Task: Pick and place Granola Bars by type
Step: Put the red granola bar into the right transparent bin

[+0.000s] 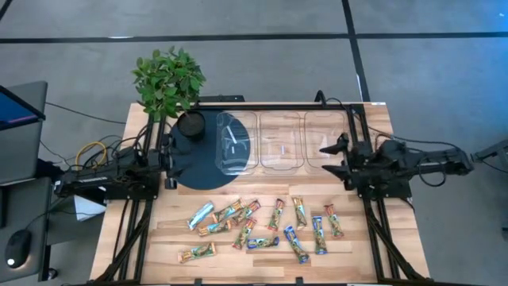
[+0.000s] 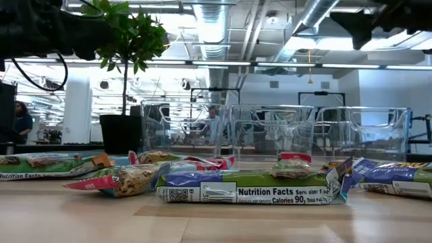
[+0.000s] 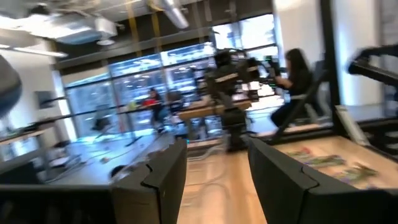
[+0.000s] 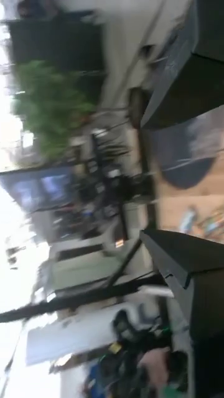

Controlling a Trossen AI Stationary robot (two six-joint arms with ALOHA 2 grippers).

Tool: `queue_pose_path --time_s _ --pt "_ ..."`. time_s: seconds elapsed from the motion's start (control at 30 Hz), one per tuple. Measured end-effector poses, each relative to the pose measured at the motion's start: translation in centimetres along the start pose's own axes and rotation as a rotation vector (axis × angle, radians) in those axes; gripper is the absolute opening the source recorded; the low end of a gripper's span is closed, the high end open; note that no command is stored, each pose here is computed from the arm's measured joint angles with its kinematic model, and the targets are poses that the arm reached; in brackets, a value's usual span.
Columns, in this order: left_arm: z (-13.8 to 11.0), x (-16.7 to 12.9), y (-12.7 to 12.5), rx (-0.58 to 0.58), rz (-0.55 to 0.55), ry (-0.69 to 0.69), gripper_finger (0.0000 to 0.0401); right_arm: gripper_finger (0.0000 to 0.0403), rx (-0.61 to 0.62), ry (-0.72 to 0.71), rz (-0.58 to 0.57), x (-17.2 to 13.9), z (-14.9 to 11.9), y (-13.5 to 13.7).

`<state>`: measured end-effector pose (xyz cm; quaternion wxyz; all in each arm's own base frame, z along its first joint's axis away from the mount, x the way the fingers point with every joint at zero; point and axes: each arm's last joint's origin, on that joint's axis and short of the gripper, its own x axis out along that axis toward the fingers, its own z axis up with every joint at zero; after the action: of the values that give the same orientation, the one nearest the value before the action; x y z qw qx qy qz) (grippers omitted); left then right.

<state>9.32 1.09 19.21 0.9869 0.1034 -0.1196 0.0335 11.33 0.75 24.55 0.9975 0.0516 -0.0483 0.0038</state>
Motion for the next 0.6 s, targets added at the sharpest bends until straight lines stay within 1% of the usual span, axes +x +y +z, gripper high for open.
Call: queue_pose_path --time_s 0.13,0.23,0.3,0.37,0.47,0.6 --pt "-0.3 0.0 -0.4 -0.018 -0.106 -0.004 0.0167 0.027 0.032 0.172 -0.098 2.5 0.0 0.6" --pt "-0.3 0.0 -0.5 -0.019 -0.159 -0.01 0.0167 0.027 0.04 0.321 -0.178 5.1 0.2 1.4" --pt "-0.3 0.0 -0.6 -0.021 -0.184 -0.011 0.0167 0.027 0.034 0.419 -0.203 6.7 0.4 2.3" --pt "-0.3 -0.1 -0.7 -0.021 -0.204 -0.009 0.0167 0.027 0.028 0.489 -0.233 8.4 0.8 3.3" --pt "-0.4 -0.1 -0.7 -0.015 -0.213 -0.004 0.0167 0.027 0.003 0.646 -0.302 10.5 0.8 4.8" --pt "-0.4 -0.1 -0.7 0.012 -0.213 -0.004 0.0167 0.027 -0.006 0.836 -0.447 12.3 0.5 6.6"
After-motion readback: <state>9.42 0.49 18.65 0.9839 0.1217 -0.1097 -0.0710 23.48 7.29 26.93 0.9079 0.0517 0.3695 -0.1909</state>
